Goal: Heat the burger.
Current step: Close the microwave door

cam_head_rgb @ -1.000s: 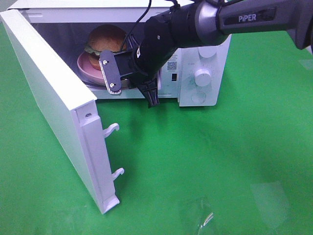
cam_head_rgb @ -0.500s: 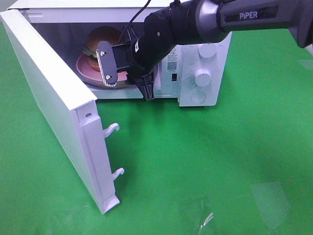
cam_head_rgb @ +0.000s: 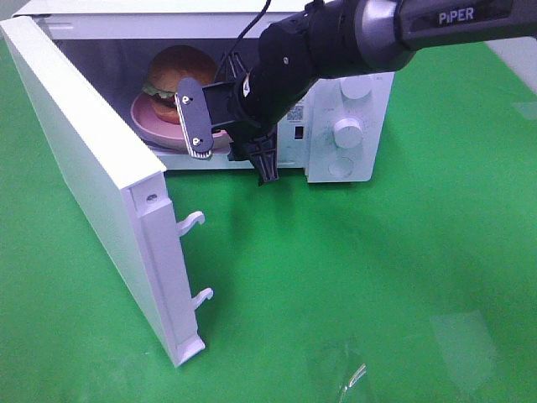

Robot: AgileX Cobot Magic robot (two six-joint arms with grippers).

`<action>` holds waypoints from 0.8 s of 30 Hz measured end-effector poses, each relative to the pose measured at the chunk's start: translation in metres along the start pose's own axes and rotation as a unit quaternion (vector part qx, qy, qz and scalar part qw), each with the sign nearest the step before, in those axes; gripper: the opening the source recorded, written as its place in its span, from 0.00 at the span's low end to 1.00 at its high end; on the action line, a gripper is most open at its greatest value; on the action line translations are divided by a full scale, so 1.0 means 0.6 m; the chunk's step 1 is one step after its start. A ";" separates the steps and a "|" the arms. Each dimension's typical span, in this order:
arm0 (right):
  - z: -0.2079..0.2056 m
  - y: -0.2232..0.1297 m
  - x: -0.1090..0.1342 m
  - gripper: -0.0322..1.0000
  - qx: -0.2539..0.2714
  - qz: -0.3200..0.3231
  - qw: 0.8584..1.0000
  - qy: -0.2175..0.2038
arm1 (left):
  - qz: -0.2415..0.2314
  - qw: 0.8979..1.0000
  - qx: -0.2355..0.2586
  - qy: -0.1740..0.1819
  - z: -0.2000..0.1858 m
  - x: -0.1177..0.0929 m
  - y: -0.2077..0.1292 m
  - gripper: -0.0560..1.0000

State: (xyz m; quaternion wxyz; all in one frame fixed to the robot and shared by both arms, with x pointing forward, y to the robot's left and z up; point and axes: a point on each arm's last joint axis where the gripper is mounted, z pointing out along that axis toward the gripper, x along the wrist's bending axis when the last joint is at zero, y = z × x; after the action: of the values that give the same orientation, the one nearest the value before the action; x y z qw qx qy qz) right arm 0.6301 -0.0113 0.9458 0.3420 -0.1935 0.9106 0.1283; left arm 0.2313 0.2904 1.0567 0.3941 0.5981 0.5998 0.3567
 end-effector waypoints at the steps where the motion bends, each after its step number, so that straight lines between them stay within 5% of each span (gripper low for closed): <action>1: 0.000 0.000 0.000 0.51 0.000 0.000 1.000 0.000 | 0.000 1.000 0.000 0.000 0.000 0.000 0.000 0.97; 24: -0.093 0.032 0.037 0.60 -0.018 -0.006 1.000 0.011 | 0.000 1.000 0.000 0.000 0.000 0.000 0.000 0.97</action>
State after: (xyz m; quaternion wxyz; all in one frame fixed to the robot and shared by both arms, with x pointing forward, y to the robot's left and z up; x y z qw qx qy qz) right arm 0.5746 -0.0207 0.9737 0.3292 -0.2068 0.9106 0.1404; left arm 0.2313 0.2904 1.0567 0.3941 0.5981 0.5998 0.3567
